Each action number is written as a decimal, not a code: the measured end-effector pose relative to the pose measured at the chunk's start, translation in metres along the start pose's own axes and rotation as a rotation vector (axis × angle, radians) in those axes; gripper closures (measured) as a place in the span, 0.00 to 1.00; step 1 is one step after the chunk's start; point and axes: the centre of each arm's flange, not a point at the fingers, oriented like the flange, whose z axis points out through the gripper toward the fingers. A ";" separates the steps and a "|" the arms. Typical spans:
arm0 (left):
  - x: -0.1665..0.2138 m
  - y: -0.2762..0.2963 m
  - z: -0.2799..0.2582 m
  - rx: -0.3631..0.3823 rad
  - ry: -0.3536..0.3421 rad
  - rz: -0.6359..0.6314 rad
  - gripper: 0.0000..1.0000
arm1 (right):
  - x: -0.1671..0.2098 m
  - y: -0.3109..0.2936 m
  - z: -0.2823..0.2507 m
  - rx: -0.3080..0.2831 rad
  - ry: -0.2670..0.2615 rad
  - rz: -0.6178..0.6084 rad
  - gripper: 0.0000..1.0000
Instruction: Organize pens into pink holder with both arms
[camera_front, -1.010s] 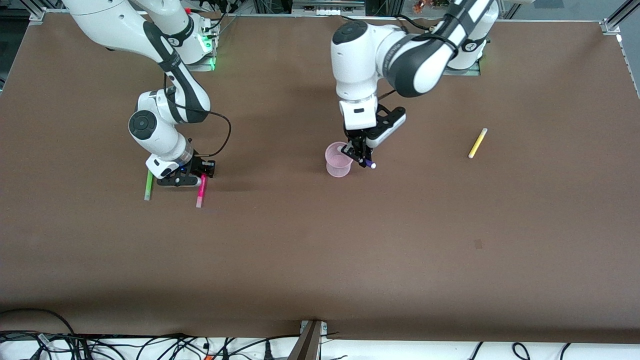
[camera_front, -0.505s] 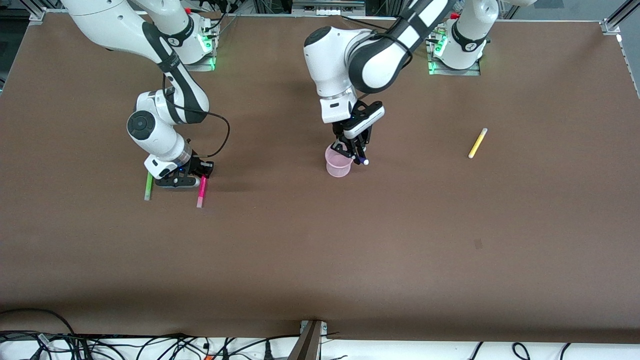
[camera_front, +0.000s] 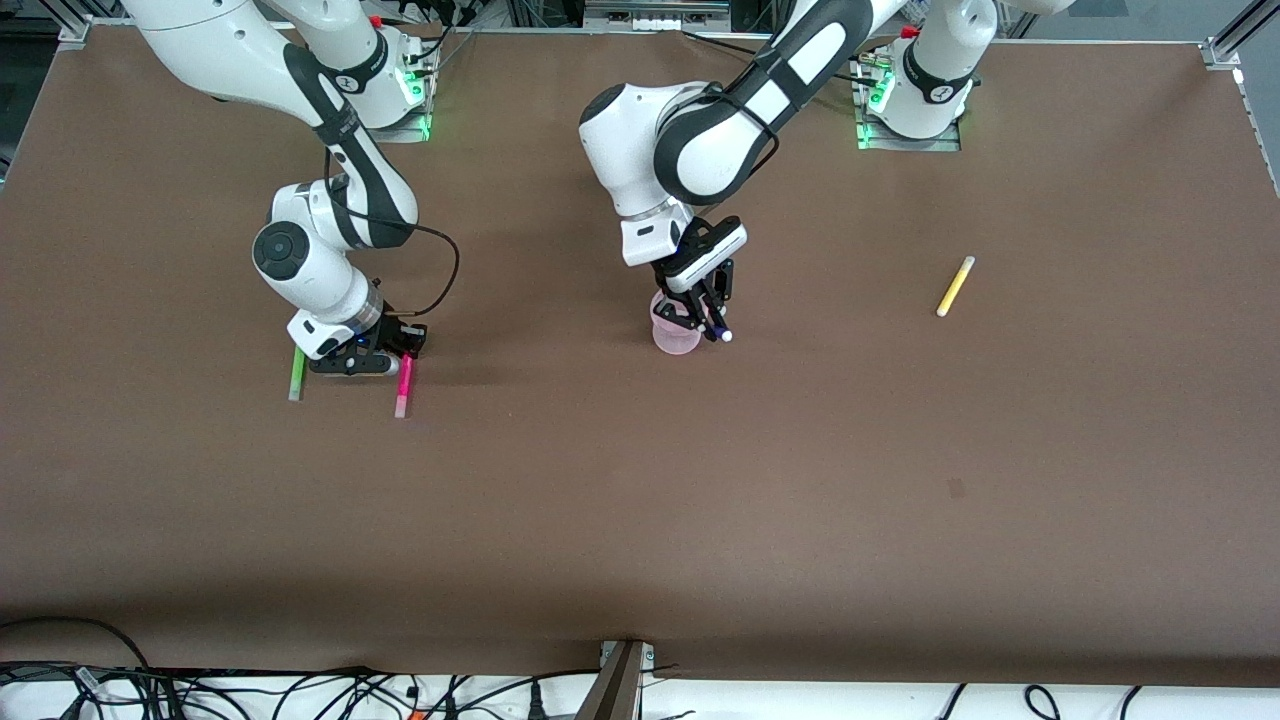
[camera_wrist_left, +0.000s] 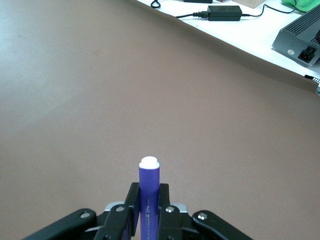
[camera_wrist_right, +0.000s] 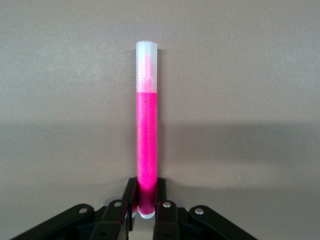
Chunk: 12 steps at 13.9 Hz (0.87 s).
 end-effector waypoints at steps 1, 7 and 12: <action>-0.006 0.000 0.001 0.008 0.006 0.008 0.82 | 0.004 -0.001 -0.004 -0.001 -0.015 -0.001 0.82; -0.025 0.000 -0.003 0.017 0.036 0.025 0.67 | 0.046 -0.012 -0.061 -0.014 -0.144 -0.003 0.82; -0.013 0.006 -0.004 0.018 0.045 0.017 0.19 | 0.071 -0.008 -0.109 -0.005 -0.263 0.028 0.82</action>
